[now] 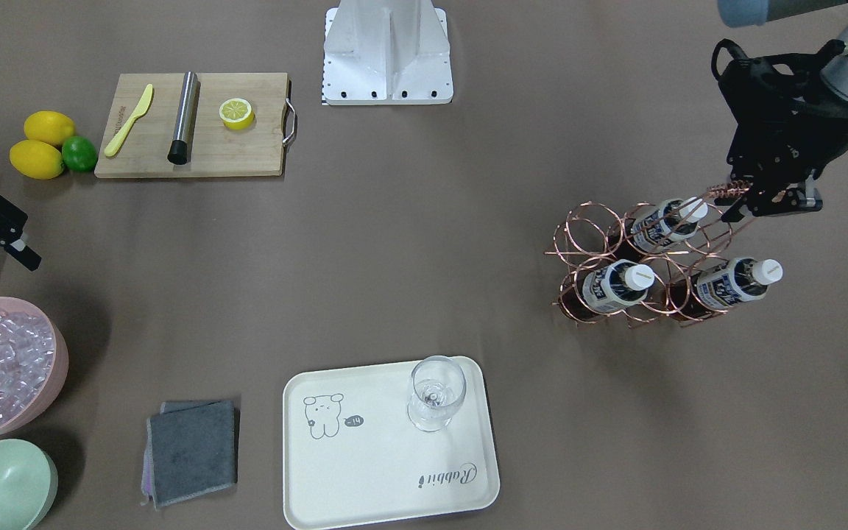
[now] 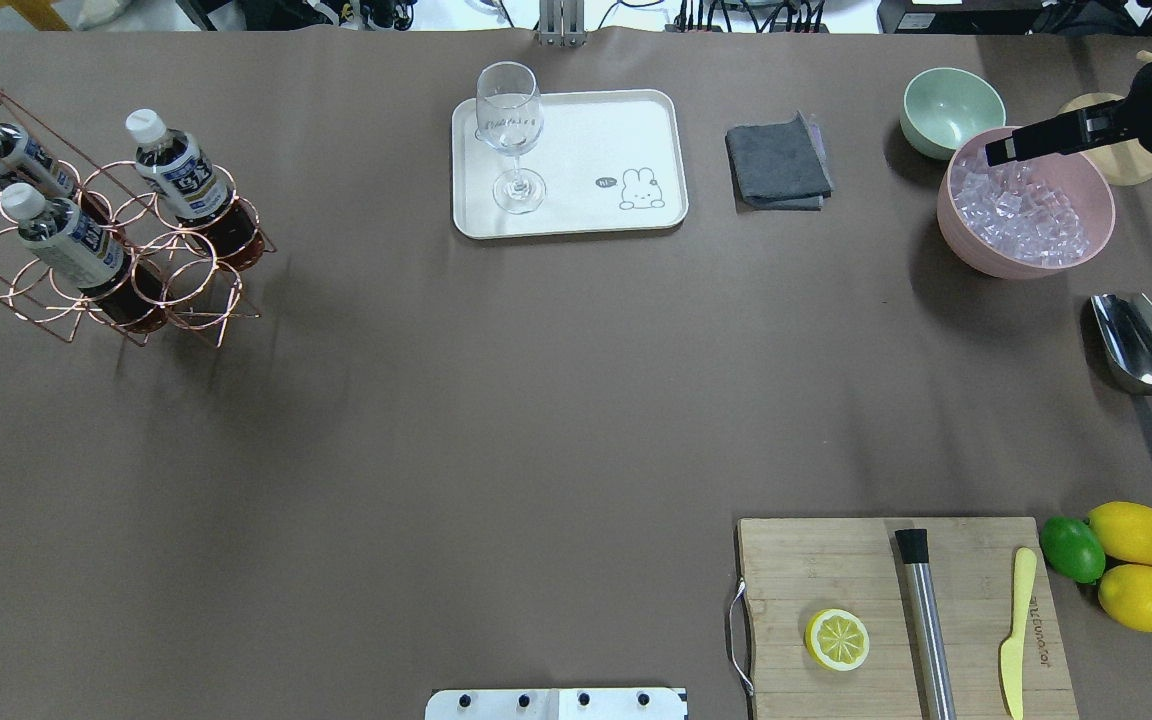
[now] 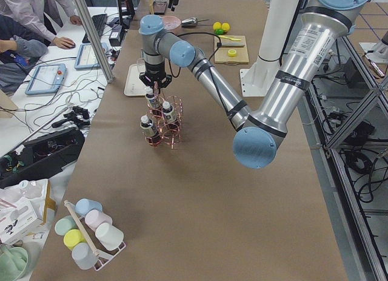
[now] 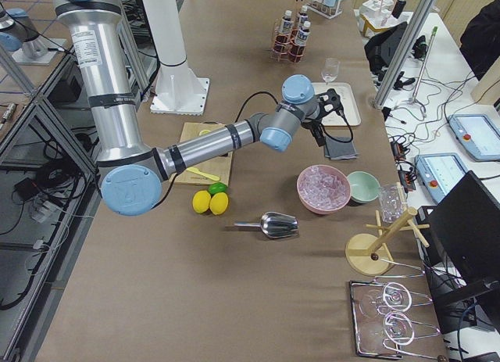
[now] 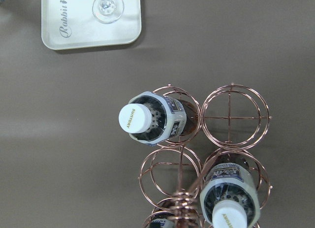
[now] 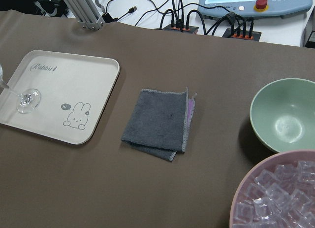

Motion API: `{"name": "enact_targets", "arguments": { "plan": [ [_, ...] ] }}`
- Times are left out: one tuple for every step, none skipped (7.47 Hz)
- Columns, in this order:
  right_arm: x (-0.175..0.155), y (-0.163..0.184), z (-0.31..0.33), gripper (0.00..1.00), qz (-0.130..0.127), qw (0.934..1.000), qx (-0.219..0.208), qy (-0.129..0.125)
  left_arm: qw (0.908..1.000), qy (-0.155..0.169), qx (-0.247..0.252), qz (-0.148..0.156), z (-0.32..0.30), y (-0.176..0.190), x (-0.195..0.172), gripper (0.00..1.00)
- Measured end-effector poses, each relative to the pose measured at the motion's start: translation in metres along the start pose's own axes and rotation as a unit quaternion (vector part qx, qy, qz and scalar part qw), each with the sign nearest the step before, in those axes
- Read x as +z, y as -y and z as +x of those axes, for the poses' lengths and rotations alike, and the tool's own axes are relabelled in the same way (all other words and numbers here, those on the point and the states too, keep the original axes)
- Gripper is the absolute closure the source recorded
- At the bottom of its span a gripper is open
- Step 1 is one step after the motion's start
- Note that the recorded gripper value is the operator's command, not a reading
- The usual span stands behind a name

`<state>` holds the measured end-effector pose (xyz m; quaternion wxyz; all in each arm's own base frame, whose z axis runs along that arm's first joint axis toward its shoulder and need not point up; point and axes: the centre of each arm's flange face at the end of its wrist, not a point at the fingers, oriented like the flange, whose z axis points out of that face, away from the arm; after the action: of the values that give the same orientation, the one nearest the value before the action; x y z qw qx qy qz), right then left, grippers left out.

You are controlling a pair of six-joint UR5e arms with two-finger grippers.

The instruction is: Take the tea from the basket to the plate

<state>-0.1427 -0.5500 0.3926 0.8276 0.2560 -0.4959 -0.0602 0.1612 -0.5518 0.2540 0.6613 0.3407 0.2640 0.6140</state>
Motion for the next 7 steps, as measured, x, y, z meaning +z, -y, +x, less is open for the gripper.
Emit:
{"name": "enact_targets", "arguments": {
  "plan": [
    [0.0, 0.002, -0.002, 0.0, 0.001, 1.0, -0.001, 0.001, 1.0, 0.002, 0.001, 0.004, 0.003, 0.022, 0.002, 1.0],
    [0.0, 0.003, -0.003, 0.0, 0.002, 1.0, -0.002, 0.001, 1.0, 0.004, -0.003, 0.008, 0.01, 0.048, 0.004, 1.0],
    [-0.001, 0.004, -0.004, 0.0, 0.005, 1.0, -0.004, 0.0, 0.9998, 0.008, -0.011, 0.012, 0.02, 0.072, 0.004, 1.0],
    [0.0, 0.008, -0.005, 0.0, 0.015, 0.9998, -0.012, 0.003, 0.9996, 0.01, -0.016, 0.019, 0.031, 0.092, 0.004, 1.0],
    [0.007, 0.008, -0.001, 0.0, 0.029, 0.9992, -0.025, 0.01, 0.9993, 0.007, -0.023, 0.027, 0.041, 0.111, 0.005, 1.0],
    [0.013, 0.006, 0.001, 0.0, 0.043, 0.9984, -0.031, 0.019, 0.9989, 0.004, -0.032, 0.034, 0.051, 0.127, 0.006, 1.0],
    [0.016, 0.006, 0.0, 0.0, 0.055, 0.9975, -0.034, 0.026, 0.9985, 0.003, -0.038, 0.039, 0.057, 0.142, 0.005, 1.0]
  ]
}}
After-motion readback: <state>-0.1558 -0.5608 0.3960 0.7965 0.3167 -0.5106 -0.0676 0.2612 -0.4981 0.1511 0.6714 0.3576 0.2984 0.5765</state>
